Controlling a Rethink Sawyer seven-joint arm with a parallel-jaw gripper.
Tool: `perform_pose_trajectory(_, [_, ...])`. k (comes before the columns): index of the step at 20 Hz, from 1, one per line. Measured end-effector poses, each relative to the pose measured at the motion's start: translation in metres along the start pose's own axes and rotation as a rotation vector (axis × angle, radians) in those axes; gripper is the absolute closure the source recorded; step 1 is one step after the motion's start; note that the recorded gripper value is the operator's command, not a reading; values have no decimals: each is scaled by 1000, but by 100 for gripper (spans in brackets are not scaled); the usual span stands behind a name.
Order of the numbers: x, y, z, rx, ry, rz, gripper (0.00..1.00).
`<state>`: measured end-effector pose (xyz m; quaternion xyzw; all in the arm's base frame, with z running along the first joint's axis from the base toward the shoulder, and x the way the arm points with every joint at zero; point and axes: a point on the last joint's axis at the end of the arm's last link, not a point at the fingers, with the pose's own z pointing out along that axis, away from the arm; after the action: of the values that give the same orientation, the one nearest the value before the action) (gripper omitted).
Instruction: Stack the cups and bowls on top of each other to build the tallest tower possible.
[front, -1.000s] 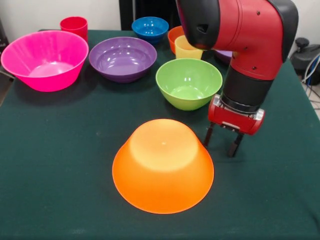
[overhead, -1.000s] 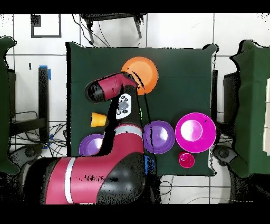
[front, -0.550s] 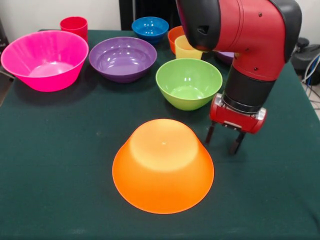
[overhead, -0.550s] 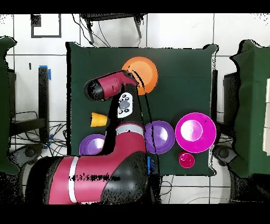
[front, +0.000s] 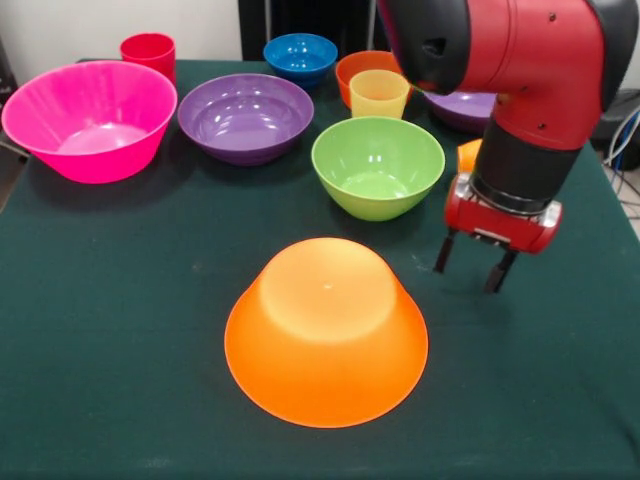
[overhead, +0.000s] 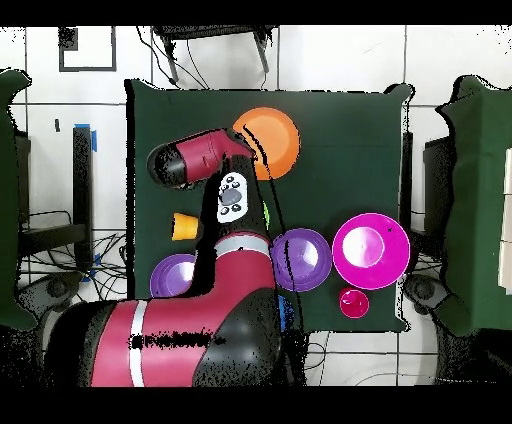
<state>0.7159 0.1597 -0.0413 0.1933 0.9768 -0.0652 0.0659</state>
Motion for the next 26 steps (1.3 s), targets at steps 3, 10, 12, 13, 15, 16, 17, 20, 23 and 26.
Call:
perform_pose_trajectory(3, [-4,9,-19,-8,23,15,0])
perform_pose_trajectory(10, [-14,12,-44,-8,10,18,0])
perform_pose_trajectory(12, [-14,12,-50,-3,2,14,0])
perform_pose_trajectory(13, [-14,12,-53,-1,-2,11,0])
perform_pose_trajectory(15, [-9,12,-66,12,-15,-4,0])
perform_pose_trajectory(16, [-7,13,-71,16,-19,-9,0])
perform_pose_trajectory(17, [-5,13,-76,21,-23,-15,0])
perform_pose_trajectory(20, [2,15,-90,33,-36,-32,0])
perform_pose_trajectory(23, [9,16,-103,42,-46,-46,0])
perform_pose_trajectory(26, [14,17,-109,50,-51,-56,0])
